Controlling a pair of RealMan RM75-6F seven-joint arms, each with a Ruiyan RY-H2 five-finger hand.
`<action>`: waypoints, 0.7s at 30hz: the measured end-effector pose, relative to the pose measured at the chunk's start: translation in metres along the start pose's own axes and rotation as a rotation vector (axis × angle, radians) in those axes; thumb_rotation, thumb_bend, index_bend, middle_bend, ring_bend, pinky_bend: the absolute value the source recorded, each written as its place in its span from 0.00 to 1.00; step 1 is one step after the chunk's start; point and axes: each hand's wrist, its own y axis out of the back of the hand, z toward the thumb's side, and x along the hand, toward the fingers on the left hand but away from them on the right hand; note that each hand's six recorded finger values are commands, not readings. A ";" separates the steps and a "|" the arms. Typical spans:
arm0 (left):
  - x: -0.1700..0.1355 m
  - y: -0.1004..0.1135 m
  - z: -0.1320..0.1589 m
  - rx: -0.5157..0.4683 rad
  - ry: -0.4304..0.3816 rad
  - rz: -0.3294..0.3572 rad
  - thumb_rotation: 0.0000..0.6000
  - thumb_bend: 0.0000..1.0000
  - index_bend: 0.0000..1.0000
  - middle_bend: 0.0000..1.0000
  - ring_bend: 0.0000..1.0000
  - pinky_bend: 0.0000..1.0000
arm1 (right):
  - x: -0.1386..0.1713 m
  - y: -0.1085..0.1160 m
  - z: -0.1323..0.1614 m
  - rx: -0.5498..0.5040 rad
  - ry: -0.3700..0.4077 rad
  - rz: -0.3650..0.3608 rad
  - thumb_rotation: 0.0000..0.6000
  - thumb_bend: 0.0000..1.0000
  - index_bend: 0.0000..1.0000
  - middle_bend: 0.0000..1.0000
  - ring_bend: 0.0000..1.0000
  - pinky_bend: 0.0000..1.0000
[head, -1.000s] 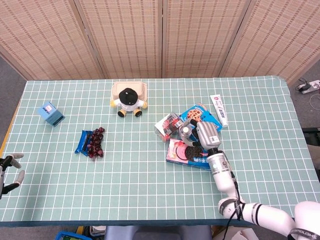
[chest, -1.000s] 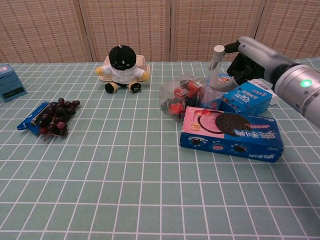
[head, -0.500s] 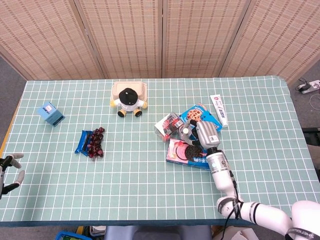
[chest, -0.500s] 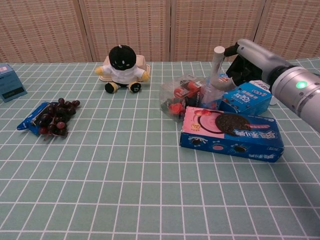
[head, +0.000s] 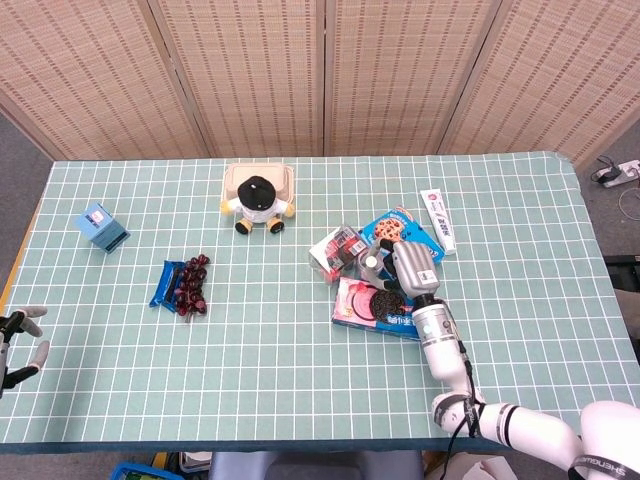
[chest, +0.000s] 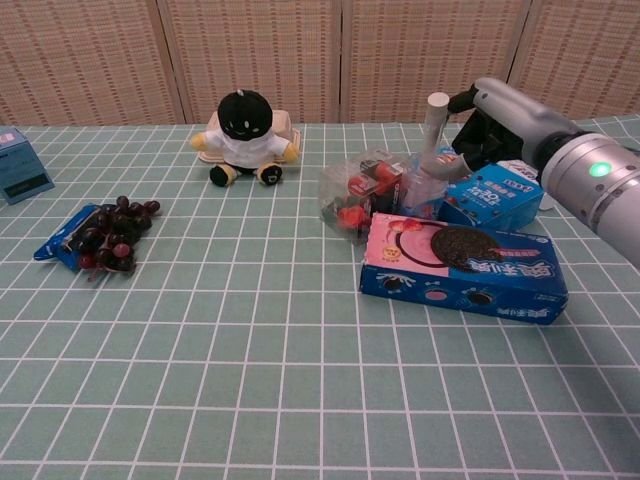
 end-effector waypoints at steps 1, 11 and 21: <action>0.000 0.000 0.000 0.000 0.000 0.000 1.00 0.38 0.40 0.51 0.42 0.53 | 0.000 0.001 0.000 -0.002 0.002 -0.003 1.00 0.34 0.66 1.00 1.00 1.00; 0.001 -0.001 0.000 0.002 0.002 -0.003 1.00 0.38 0.40 0.51 0.42 0.53 | 0.007 0.013 0.014 -0.038 0.046 -0.023 1.00 0.37 0.70 1.00 1.00 1.00; 0.001 -0.002 0.000 0.008 0.000 -0.008 1.00 0.38 0.40 0.51 0.42 0.53 | 0.025 0.036 0.038 -0.092 0.118 -0.038 1.00 0.39 0.71 1.00 1.00 1.00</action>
